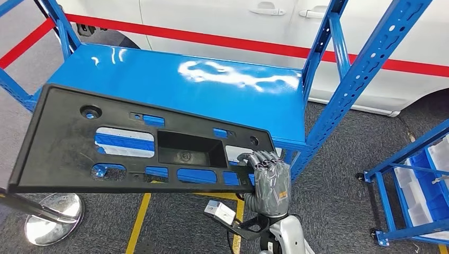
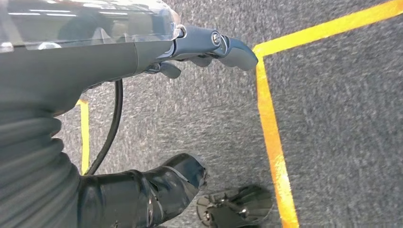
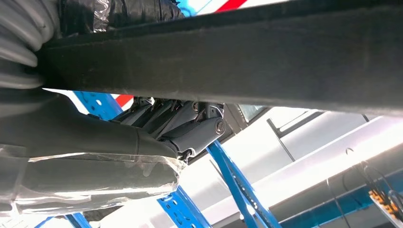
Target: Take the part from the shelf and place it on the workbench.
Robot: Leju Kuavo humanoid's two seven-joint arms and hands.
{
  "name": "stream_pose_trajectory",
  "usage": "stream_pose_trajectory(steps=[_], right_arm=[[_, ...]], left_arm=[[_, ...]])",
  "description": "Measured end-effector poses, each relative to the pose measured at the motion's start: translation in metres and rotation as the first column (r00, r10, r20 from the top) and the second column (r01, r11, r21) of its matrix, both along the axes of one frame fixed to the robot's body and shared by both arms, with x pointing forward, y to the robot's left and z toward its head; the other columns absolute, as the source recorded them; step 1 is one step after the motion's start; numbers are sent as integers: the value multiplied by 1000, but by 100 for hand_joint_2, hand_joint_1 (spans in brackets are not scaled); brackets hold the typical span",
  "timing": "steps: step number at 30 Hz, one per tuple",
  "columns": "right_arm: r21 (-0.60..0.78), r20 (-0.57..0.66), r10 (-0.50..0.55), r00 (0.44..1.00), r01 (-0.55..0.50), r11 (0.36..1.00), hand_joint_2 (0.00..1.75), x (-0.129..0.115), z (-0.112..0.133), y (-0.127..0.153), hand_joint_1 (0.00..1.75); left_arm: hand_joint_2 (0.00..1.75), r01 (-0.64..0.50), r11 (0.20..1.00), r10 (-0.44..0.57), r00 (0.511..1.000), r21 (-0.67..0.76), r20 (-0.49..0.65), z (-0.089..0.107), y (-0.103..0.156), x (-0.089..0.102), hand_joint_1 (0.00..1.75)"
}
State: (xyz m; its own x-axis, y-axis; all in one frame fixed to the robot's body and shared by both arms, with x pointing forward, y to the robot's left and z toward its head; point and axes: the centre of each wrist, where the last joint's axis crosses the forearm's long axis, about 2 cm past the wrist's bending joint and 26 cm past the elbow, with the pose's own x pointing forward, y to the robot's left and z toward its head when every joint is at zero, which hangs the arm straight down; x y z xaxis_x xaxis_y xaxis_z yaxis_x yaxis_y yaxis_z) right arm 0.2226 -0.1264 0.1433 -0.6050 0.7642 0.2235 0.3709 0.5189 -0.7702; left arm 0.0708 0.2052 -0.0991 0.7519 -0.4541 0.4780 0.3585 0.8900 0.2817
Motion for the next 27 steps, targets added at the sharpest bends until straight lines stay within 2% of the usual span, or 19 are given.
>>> stream_pose_trajectory(steps=[27], right_arm=[[27,-56,15,998,-14,1000,175,2,-3,-2,175]], left_arm=[[175,-2,1000,2,1000,3,3,0,0,-1,0]])
